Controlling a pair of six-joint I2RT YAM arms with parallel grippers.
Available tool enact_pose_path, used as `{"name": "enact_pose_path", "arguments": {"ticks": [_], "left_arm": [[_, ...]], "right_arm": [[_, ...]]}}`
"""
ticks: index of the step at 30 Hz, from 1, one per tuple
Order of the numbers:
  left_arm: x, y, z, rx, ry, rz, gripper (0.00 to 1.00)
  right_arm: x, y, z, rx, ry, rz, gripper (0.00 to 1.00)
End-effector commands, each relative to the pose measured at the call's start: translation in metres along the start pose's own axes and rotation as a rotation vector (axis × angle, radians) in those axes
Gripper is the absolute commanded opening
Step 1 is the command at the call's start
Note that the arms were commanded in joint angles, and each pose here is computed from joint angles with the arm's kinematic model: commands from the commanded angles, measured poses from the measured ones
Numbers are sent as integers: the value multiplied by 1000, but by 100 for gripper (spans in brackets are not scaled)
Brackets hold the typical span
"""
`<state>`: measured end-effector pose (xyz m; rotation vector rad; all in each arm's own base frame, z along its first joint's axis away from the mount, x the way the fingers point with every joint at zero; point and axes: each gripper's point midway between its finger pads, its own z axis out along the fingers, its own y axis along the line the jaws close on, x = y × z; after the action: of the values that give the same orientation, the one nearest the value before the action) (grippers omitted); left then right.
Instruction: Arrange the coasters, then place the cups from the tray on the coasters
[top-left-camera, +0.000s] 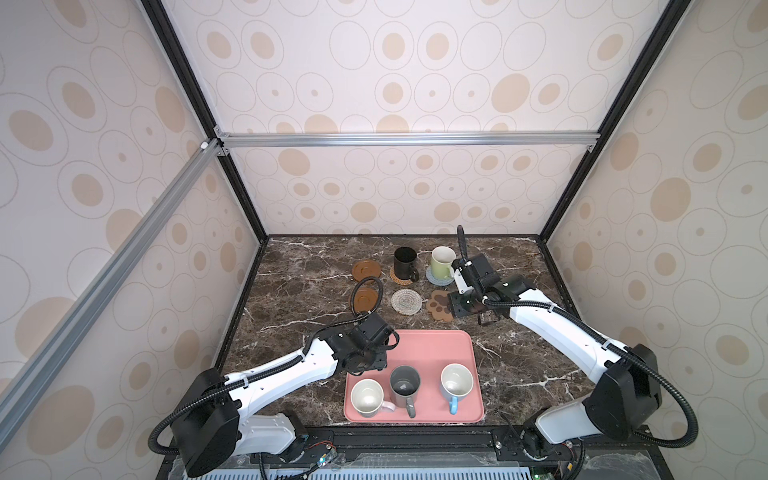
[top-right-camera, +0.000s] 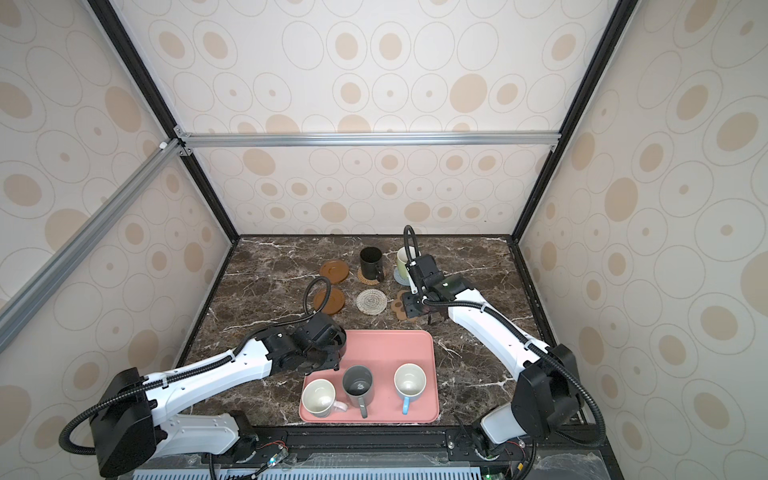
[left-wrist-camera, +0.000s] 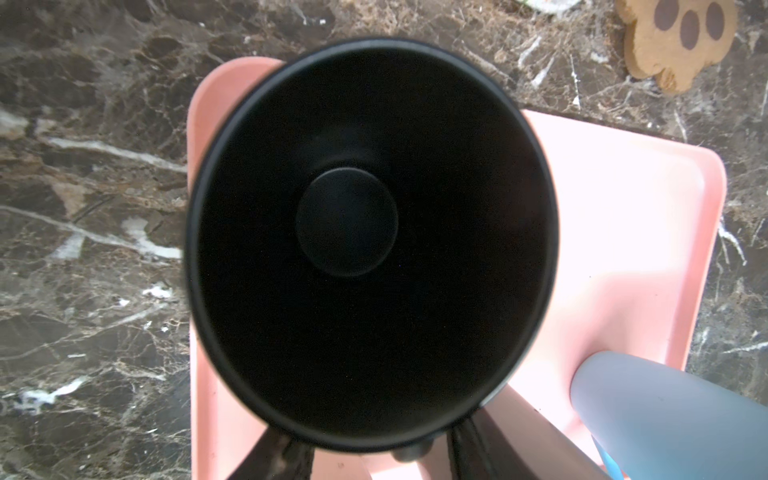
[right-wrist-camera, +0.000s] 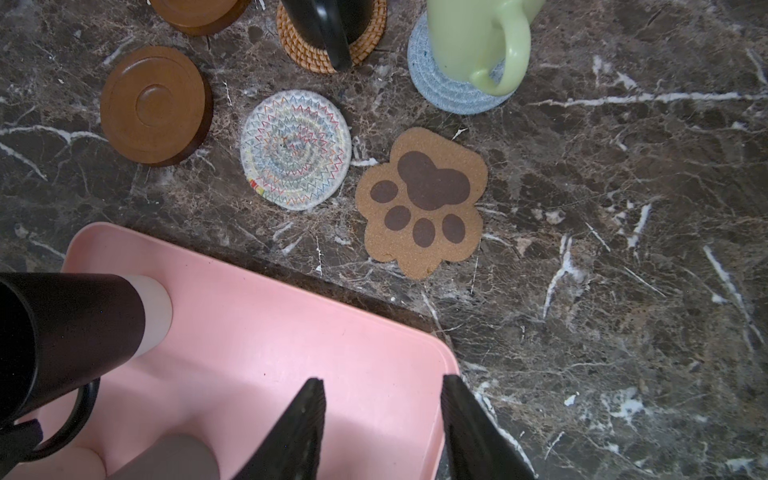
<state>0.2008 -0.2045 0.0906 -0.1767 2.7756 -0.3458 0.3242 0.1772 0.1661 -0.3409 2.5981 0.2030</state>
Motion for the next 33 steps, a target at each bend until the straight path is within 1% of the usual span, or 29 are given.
{"name": "enact_pose_path", "arguments": {"ticks": [1,5,12,25,31,33], "left_arm": [[-2,12,4,-53,-12,3,49],[-2,14,7,-63,-12,8,49],[-4,13,11,-59,-15,13,44],[-5,14,19,-68,-9,45,25],[-6,16,18,-79,-16,54,17],[-8,15,17,-80,-21,57,16]], "right_arm": [[-2,2,2,-1,0,9,49],[-2,2,2,-1,0,9,49],[-2,2,3,-1,2,13,49],[-1,3,3,-3,6,20,49],[-3,3,2,-6,0,23,49],[-3,3,1,-6,-1,27,49]]}}
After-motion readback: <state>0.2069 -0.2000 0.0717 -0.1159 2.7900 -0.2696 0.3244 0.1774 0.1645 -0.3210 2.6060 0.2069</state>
